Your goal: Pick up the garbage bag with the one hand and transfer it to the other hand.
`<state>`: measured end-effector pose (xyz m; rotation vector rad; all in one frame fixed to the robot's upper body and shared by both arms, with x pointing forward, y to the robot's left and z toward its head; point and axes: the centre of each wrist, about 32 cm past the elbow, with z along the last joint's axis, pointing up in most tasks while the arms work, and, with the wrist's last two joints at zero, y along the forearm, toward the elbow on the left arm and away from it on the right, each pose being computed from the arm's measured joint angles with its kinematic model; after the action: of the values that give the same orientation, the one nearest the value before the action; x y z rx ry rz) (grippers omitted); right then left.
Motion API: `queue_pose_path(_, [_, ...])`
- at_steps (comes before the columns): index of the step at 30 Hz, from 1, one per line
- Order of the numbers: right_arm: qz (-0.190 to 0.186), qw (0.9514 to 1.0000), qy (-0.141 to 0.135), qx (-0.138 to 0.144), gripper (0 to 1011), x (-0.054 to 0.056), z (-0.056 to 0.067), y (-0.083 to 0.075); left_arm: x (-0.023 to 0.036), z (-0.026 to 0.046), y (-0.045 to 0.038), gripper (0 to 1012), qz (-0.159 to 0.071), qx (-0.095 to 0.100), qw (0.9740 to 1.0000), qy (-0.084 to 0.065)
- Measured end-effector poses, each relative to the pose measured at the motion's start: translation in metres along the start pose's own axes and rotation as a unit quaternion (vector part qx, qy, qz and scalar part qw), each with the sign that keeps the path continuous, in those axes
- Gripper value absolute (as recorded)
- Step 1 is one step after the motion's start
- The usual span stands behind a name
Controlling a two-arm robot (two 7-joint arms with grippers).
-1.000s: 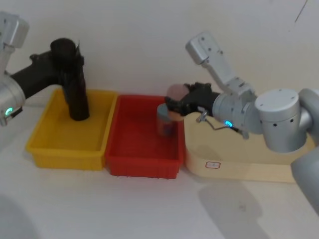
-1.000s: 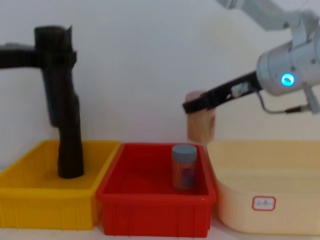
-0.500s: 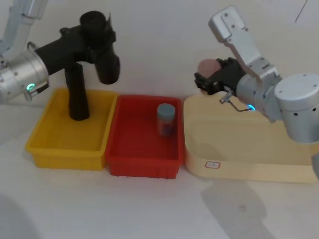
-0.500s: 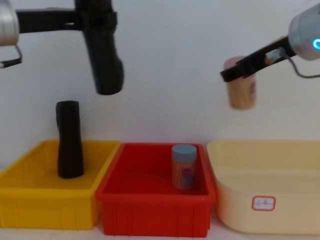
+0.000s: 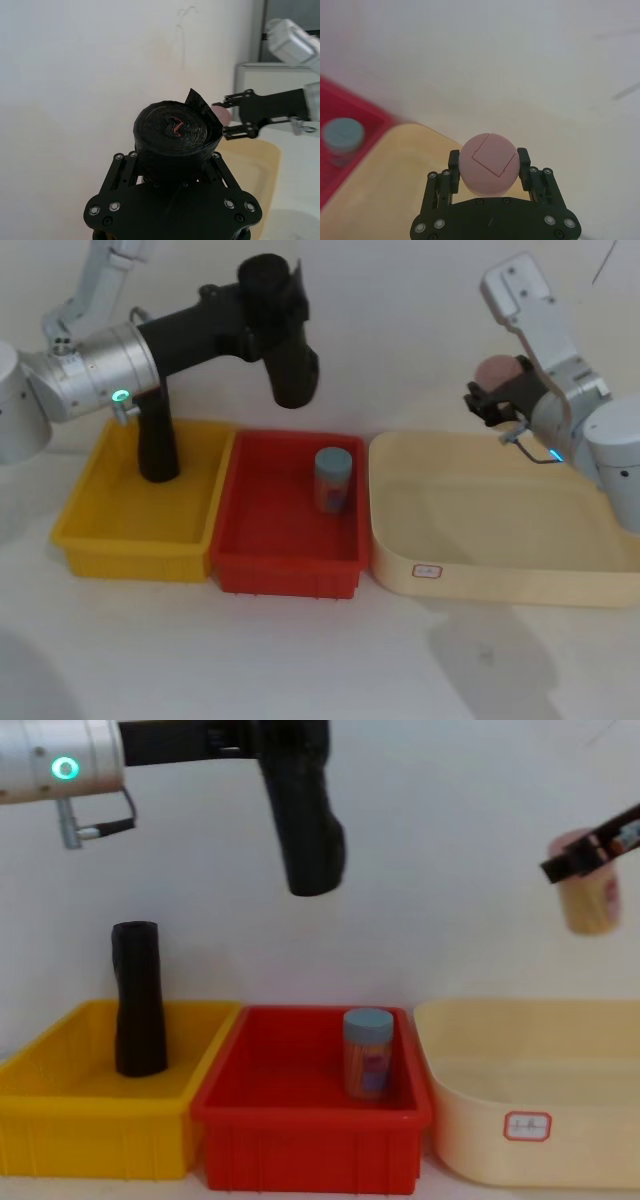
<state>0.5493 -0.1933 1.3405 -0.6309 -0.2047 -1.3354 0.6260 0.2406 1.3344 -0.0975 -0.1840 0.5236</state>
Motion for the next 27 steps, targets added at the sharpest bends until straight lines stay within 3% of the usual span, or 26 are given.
queue_pose_path(3, [-0.018,0.9997,0.003,-0.014,652,0.004,-0.006,0.001,0.0009,-0.0018,-0.0067,437,-0.017,0.000,0.9998,0.004])
queue_pose_path(5, [-0.033,0.9990,0.007,-0.028,651,0.007,-0.012,0.003,0.0021,-0.0047,-0.0159,437,-0.041,-0.001,0.9991,0.011])
queue_pose_path(11, [-0.060,0.9959,0.020,-0.064,652,0.016,-0.028,0.014,0.0036,-0.0095,-0.0269,437,-0.065,0.002,0.9977,0.019])
queue_pose_path(17, [-0.073,0.9901,0.040,-0.113,651,0.028,-0.051,0.036,0.0035,-0.0139,-0.0329,437,-0.070,0.009,0.9973,0.022])
queue_pose_path(27, [-0.052,0.9869,0.069,-0.136,652,0.040,-0.072,0.058,0.0015,-0.0190,-0.0348,437,-0.054,0.019,0.9982,0.016])
